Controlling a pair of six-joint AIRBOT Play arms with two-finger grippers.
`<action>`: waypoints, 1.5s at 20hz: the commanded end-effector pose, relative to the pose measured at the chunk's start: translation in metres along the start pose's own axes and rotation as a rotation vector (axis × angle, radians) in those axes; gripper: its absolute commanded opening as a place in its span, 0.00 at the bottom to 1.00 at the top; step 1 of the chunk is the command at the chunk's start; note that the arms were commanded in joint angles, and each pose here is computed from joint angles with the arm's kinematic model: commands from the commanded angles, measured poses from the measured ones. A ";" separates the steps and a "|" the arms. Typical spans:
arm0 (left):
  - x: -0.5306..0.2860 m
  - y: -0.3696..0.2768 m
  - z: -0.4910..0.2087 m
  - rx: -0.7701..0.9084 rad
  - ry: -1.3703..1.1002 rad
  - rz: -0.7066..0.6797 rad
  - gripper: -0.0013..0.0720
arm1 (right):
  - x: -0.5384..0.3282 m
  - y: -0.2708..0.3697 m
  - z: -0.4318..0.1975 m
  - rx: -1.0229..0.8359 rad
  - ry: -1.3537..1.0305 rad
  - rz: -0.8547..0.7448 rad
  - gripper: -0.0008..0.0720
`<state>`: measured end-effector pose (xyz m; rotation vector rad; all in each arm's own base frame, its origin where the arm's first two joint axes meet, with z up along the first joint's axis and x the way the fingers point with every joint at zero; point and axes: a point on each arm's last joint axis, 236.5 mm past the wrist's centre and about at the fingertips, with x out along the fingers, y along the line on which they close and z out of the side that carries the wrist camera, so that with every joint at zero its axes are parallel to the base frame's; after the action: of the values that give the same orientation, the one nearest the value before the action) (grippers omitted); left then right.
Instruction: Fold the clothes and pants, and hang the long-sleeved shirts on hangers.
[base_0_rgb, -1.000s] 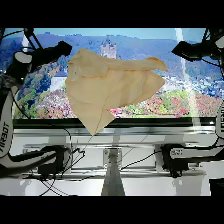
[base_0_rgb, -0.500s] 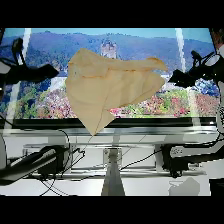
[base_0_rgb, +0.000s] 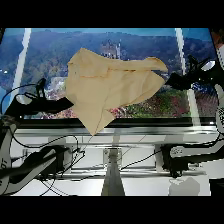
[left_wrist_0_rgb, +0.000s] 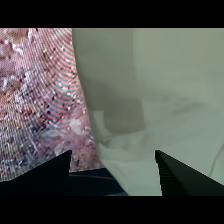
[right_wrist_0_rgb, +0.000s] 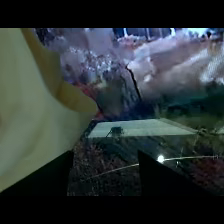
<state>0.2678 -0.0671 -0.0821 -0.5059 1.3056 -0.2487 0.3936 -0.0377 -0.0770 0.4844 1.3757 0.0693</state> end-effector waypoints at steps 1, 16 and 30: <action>0.023 0.004 -0.016 0.025 0.037 0.010 0.77 | 0.001 0.000 0.002 0.003 -0.008 0.004 0.62; -0.002 -0.056 0.084 0.042 -0.246 -0.089 0.04 | 0.024 0.006 0.001 -0.009 -0.010 0.005 0.63; -0.200 -0.242 0.156 0.416 -0.697 -0.366 0.04 | 0.027 0.077 -0.024 -0.103 0.089 0.195 0.63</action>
<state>0.3963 -0.1419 0.2247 -0.4397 0.4700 -0.5472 0.4040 0.0239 -0.0813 0.5281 1.3608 0.2421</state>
